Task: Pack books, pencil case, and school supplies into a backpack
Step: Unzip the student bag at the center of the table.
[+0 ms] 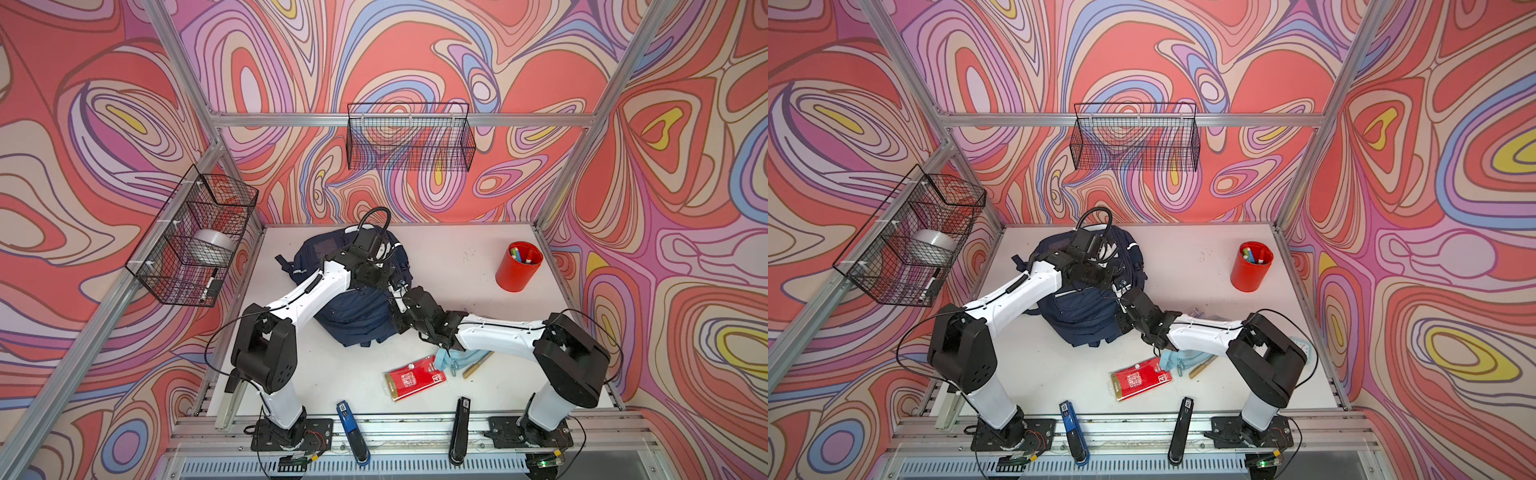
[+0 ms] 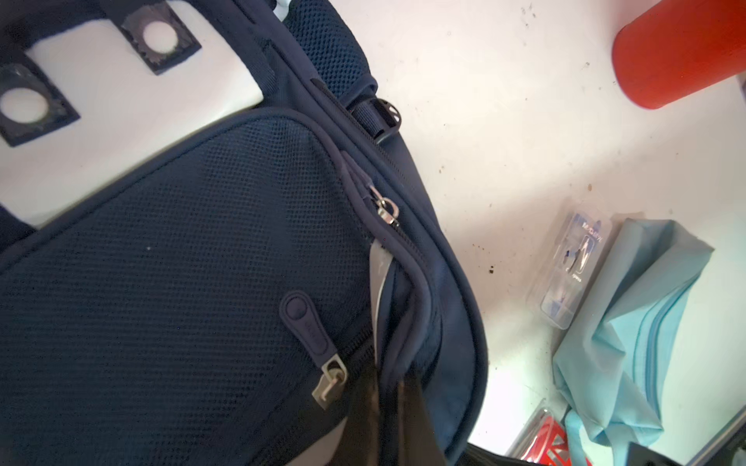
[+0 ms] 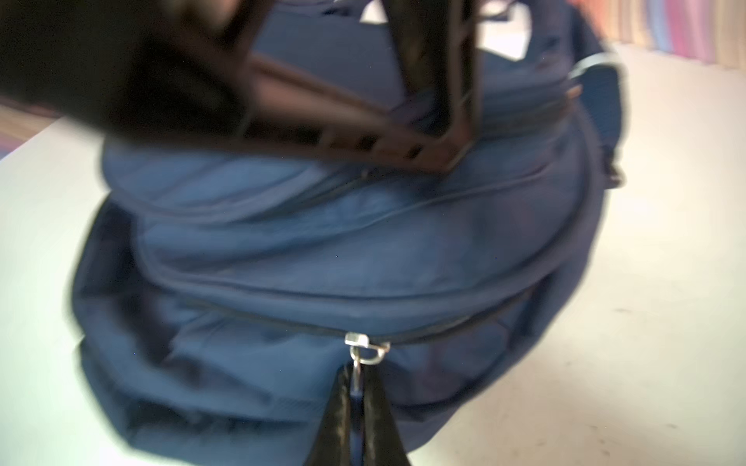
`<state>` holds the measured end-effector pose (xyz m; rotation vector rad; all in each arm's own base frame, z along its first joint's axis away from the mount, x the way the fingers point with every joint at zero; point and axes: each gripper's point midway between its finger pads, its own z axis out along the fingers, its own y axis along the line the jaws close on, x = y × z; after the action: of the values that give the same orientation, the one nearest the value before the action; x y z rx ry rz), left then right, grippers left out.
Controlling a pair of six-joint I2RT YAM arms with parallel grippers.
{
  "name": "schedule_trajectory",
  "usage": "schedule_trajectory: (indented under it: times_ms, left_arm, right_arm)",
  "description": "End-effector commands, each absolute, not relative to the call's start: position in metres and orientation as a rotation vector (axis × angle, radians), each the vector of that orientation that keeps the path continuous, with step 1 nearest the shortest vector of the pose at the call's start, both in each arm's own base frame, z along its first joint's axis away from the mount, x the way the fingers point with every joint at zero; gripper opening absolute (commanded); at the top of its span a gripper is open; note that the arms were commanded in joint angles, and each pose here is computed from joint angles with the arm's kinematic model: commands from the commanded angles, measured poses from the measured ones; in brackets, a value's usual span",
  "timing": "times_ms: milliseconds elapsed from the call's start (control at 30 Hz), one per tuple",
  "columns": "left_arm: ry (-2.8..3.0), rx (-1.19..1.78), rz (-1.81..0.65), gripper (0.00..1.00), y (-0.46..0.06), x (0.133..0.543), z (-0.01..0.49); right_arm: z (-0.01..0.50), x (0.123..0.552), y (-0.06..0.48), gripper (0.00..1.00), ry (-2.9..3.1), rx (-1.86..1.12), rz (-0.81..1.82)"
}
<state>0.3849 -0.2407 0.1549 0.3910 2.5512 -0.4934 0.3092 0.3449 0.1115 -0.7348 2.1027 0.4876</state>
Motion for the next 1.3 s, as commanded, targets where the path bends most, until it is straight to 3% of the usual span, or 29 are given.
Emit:
schedule_trajectory:
  times_ms: [0, 333, 433, 633, 933, 1267]
  left_arm:
    - [2.377, 0.291, -0.608, 0.00, -0.252, 0.408, 0.200]
    - [2.354, 0.100, -0.728, 0.00, -0.260, 0.419, 0.235]
    - [2.323, 0.073, -0.709, 0.00, -0.254, 0.422, 0.253]
    - [2.314, 0.061, -0.721, 0.00, -0.242, 0.421, 0.266]
    - [2.250, -0.108, -0.879, 0.00, -0.243, 0.423, 0.292]
    - [2.195, -0.254, -0.938, 0.00, -0.230, 0.420, 0.295]
  right_arm:
    - [0.121, 0.279, 0.361, 0.00, 2.022, -0.953, 0.595]
    - [0.093, 0.240, 0.444, 0.00, 1.955, -1.097, 0.385]
    - [0.098, 0.232, 0.464, 0.00, 1.907, -1.102, 0.425]
    - [0.111, 0.245, 0.448, 0.00, 1.871, -1.057, 0.335]
    - [0.094, 0.254, 0.528, 0.00, 1.869, -1.121, 0.344]
    - [0.093, 0.275, 0.562, 0.00, 1.860, -1.057, 0.308]
